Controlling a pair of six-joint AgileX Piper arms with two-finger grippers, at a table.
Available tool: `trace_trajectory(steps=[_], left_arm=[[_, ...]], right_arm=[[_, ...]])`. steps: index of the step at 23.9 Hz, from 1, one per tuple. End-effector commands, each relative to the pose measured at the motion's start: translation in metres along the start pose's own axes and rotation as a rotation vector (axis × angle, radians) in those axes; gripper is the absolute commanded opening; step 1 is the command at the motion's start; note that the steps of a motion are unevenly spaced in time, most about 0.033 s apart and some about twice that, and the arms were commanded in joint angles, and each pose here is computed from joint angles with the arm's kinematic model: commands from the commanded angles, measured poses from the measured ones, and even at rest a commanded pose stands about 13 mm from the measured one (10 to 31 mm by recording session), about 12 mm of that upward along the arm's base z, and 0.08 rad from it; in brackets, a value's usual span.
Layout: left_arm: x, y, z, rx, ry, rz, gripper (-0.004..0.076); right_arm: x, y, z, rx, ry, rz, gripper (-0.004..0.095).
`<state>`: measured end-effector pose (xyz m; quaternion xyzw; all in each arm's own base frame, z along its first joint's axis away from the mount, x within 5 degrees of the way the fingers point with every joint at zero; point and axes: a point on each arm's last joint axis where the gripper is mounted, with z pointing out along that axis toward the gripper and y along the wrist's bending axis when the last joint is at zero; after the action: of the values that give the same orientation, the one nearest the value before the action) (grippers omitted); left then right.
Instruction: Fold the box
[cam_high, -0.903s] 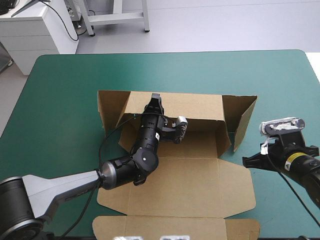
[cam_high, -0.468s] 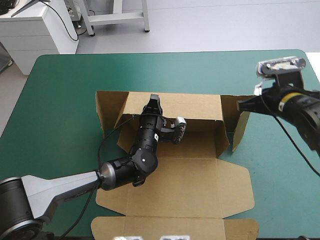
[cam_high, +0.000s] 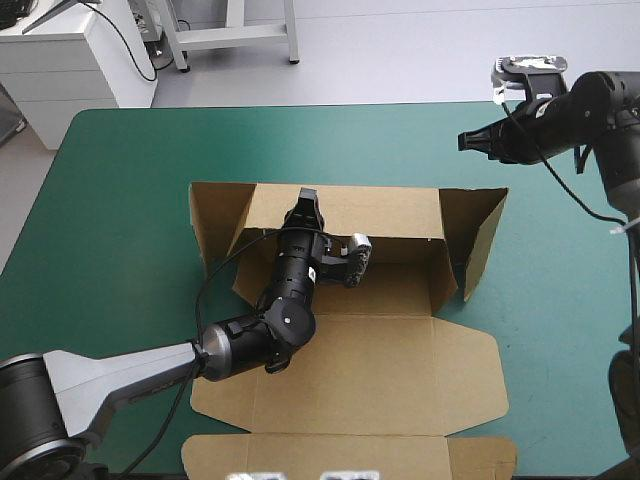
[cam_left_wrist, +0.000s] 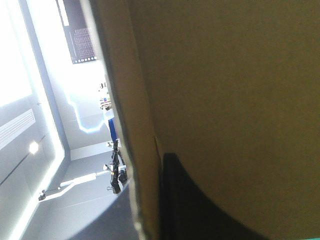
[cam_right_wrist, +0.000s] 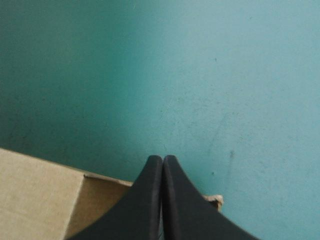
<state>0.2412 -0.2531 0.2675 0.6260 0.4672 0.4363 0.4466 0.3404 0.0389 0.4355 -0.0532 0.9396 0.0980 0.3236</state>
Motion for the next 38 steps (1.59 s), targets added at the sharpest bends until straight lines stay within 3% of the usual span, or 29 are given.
trace_trajectory(steps=[1,8,15,28,38], left_arm=[[0.008,0.011,-0.005,-0.044,0.036,-0.004,-0.0008],[0.008,0.011,-0.005,-0.044,0.036,-0.004,-0.0008],[0.008,0.011,-0.005,-0.044,0.037,-0.004,-0.0008],[0.008,0.011,-0.004,-0.042,0.038,-0.004,-0.0008],[0.008,0.011,-0.004,-0.042,0.038,-0.004,-0.0008]], right_arm=[[-0.010,-0.004,-0.002,-0.068,-0.035,0.016,-0.0019],[-0.012,-0.010,0.047,-0.119,0.064,0.058,-0.0019],[0.010,-0.014,0.068,-0.132,0.163,0.005,-0.0021],[0.080,-0.005,0.030,-0.162,0.242,-0.085,-0.0021],[0.124,0.003,0.020,-0.202,-0.050,-0.129,-0.0020]])
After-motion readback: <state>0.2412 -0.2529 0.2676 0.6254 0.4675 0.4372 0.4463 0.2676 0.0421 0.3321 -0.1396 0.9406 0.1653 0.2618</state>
